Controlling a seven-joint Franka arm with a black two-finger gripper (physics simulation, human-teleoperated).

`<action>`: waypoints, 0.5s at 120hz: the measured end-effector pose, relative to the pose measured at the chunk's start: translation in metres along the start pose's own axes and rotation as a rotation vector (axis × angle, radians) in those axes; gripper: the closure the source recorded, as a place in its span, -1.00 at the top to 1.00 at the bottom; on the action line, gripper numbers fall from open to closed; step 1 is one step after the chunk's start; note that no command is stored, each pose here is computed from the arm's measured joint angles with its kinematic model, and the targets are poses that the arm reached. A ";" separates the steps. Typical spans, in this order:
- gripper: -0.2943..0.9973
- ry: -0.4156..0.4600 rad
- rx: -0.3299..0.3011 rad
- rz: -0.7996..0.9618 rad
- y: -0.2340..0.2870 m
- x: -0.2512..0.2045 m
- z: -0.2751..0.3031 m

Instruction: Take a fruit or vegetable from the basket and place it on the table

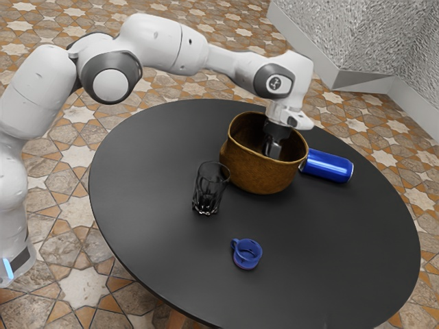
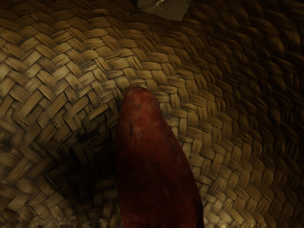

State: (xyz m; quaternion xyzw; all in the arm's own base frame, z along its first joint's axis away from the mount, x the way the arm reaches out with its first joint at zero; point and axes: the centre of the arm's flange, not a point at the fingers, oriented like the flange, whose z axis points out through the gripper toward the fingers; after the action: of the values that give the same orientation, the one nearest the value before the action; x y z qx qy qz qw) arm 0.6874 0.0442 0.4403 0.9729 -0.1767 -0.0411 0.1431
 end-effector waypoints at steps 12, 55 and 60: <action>0.54 -0.020 0.048 -0.003 -0.002 -0.001 -0.001; 0.54 -0.032 0.067 -0.006 0.006 0.007 0.007; 0.54 -0.031 0.065 -0.010 0.004 0.009 0.009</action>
State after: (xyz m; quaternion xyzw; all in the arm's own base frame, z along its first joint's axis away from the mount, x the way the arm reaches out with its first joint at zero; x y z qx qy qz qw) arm 0.6938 0.0352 0.4327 0.9772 -0.1753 -0.0511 0.1084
